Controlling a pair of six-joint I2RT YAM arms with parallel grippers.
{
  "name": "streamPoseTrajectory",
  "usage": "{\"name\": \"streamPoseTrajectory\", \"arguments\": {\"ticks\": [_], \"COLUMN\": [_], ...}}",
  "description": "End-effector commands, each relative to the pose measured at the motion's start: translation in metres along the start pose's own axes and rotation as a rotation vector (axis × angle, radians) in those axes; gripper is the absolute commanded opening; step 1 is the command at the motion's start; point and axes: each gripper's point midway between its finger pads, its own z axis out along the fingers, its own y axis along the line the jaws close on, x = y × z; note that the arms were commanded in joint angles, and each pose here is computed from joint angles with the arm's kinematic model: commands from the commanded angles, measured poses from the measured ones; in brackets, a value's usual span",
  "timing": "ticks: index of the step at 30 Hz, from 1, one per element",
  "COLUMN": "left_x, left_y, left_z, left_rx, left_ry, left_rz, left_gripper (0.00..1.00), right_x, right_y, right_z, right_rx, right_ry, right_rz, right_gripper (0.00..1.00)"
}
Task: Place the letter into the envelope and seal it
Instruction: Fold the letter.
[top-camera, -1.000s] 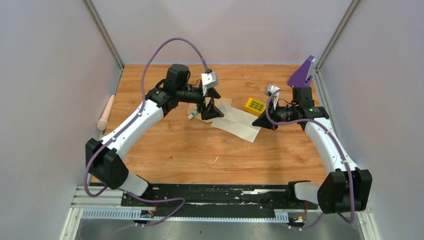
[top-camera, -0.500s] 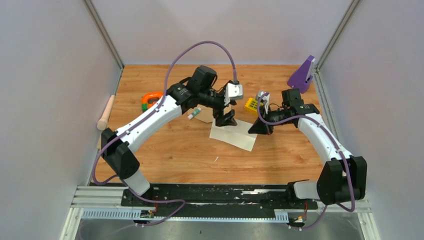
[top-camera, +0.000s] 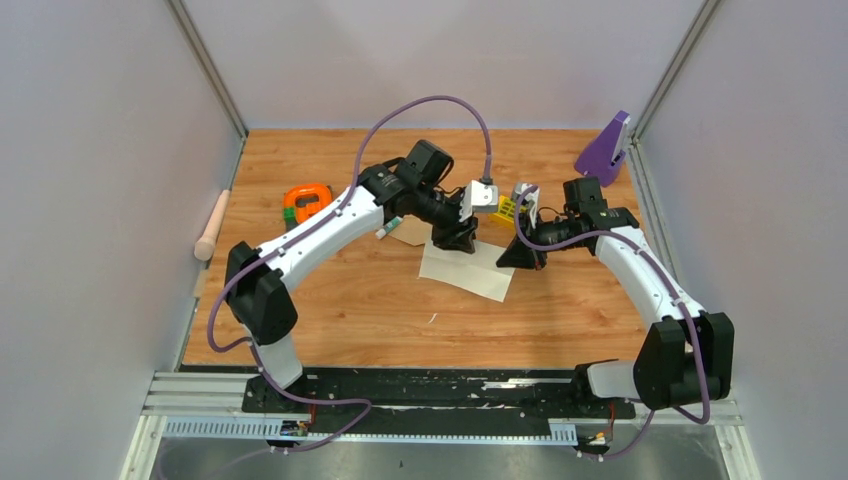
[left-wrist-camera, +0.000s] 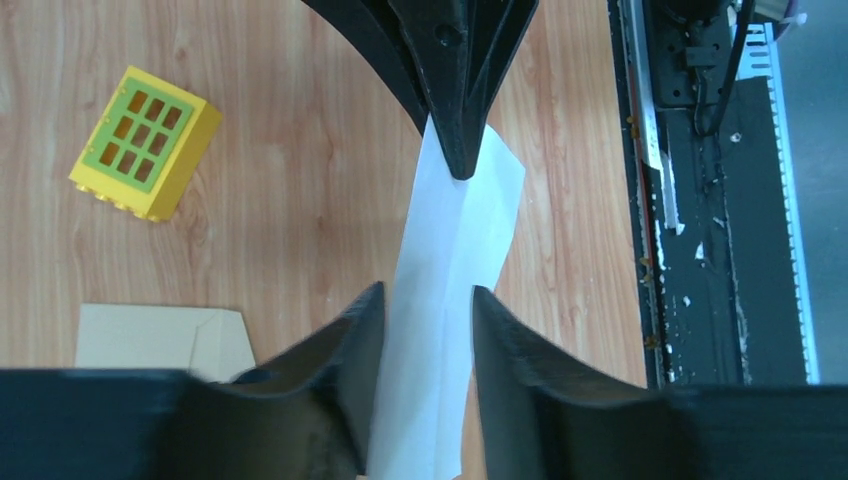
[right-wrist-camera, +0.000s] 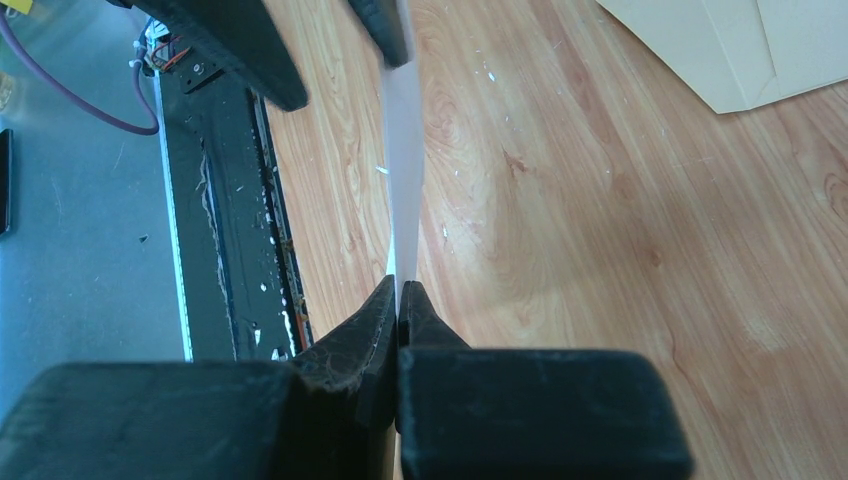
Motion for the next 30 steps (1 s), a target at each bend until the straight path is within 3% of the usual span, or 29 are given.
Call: {"name": "streamPoseTrajectory", "arguments": {"ticks": [1,4,8,18,30], "left_x": [-0.017,-0.016,-0.01,0.008,0.018], "left_y": [-0.004,-0.004,-0.004,-0.006,-0.003], "left_z": [0.0,0.002,0.0,-0.011,-0.034], "left_rx": [0.022,0.026,0.022,-0.006,-0.081], "left_ry": [-0.029,-0.015,0.011,0.09,0.122], "left_rz": [0.022,0.026,0.037,0.08,0.133], "left_gripper": [0.39,0.23,0.14,0.17,0.12], "right_x": [-0.015,-0.014,-0.014,-0.015,-0.016], "right_y": [0.005,0.004,0.005,0.004,0.004], "right_z": [-0.004,-0.004,-0.005,-0.006,-0.008], "right_rx": [0.0,0.002,0.004,0.017,0.028], "right_ry": [-0.026,-0.024,-0.024,-0.022,-0.023], "right_rz": [-0.078,-0.08,-0.084,-0.095,-0.106], "right_gripper": [0.0,0.0,0.0,0.0,0.0]}}
